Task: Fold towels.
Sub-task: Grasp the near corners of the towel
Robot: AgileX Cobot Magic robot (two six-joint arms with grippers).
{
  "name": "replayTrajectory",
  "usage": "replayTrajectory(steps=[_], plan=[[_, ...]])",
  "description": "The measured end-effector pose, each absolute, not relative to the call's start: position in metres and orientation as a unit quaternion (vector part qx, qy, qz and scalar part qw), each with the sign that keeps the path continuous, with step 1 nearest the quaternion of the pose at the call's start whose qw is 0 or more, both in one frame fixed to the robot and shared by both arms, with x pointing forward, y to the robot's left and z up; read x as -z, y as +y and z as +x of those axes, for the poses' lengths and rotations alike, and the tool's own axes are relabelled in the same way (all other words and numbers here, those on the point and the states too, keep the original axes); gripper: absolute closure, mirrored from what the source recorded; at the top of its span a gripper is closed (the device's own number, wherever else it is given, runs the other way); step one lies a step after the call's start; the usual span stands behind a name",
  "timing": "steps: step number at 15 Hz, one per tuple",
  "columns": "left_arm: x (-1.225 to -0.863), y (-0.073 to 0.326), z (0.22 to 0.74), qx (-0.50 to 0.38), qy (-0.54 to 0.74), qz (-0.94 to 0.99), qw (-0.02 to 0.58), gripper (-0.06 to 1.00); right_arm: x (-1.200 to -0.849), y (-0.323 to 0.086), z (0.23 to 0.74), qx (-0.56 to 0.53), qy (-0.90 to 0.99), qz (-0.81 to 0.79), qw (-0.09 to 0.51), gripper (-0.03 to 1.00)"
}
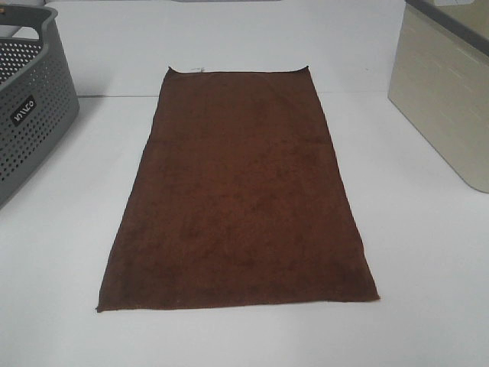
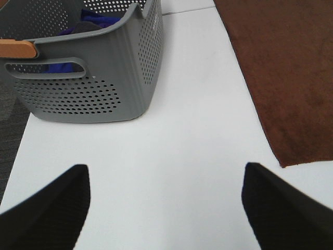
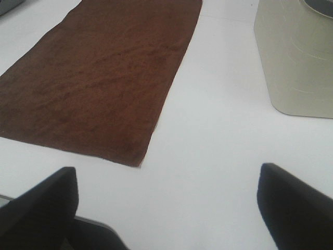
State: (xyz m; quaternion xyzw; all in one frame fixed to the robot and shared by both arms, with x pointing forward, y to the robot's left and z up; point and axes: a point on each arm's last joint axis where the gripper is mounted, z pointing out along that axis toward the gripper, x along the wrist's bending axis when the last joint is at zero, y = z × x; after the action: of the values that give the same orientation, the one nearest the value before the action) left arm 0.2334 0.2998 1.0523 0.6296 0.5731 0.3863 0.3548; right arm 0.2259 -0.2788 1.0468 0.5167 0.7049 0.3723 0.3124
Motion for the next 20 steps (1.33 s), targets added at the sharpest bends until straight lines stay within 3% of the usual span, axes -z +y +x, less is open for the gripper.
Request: replayTrajectory(steps=[16,19,20], plan=[[-1.052,0.3,0.233,-0.386,0.573,0.63,0.355,0.18,-1.047,-0.281,0.226,-0.373,0.692,0.534,0.312,0.1],[-1.078,0.299,0.244,-0.434,0.551,0.569,0.429,0.18,-1.049,-0.283,0.238,-0.37,0.657,0.595,0.279,0.12],[-1.081,0.298,0.268,-0.417,0.567,0.543,0.458,0.18,-1.049,-0.284,0.255,-0.349,0.654,0.625,0.242,0.13]])
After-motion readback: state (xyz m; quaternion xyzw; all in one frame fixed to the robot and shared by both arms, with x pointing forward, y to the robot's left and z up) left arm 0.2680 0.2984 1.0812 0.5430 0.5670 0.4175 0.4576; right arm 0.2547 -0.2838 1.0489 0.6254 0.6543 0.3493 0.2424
